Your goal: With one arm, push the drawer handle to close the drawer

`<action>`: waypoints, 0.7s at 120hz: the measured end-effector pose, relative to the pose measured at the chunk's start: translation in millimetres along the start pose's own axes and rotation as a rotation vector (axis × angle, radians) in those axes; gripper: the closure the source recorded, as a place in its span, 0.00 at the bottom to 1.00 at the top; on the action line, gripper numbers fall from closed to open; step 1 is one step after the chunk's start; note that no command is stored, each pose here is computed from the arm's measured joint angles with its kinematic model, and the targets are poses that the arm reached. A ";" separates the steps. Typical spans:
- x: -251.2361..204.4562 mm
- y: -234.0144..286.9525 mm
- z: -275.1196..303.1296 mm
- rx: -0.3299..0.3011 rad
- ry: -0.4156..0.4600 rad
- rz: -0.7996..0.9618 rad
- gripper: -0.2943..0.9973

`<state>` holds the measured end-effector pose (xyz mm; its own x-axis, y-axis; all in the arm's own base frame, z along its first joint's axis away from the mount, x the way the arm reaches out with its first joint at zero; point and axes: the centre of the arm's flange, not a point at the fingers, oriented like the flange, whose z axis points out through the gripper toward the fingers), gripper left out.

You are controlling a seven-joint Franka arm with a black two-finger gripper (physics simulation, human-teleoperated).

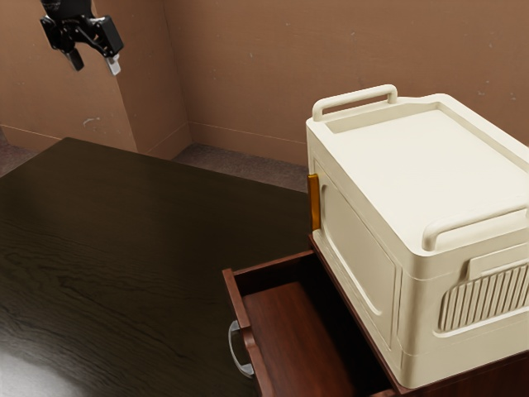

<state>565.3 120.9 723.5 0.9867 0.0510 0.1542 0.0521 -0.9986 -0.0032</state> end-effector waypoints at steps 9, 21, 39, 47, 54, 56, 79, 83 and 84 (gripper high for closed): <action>-0.1 0.3 -0.3 0.000 0.000 0.006 0.25; -0.3 -0.4 -0.7 0.000 0.001 0.011 0.25; -3.4 0.9 -7.8 0.000 0.013 0.022 0.25; -25.3 1.5 -50.6 -0.007 0.086 0.031 0.25; -69.9 5.9 -109.9 -0.028 0.185 0.057 0.25; -85.0 7.6 -122.6 -0.034 0.204 0.068 0.25; -233.6 83.1 -135.7 -0.033 0.178 0.344 0.25; -245.7 89.1 -120.8 -0.028 0.143 0.373 0.25; -248.5 90.5 -117.1 -0.027 0.135 0.380 0.25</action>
<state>306.9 16.6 800.6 0.9056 -0.3223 0.2758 -0.3185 -0.9460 -0.0596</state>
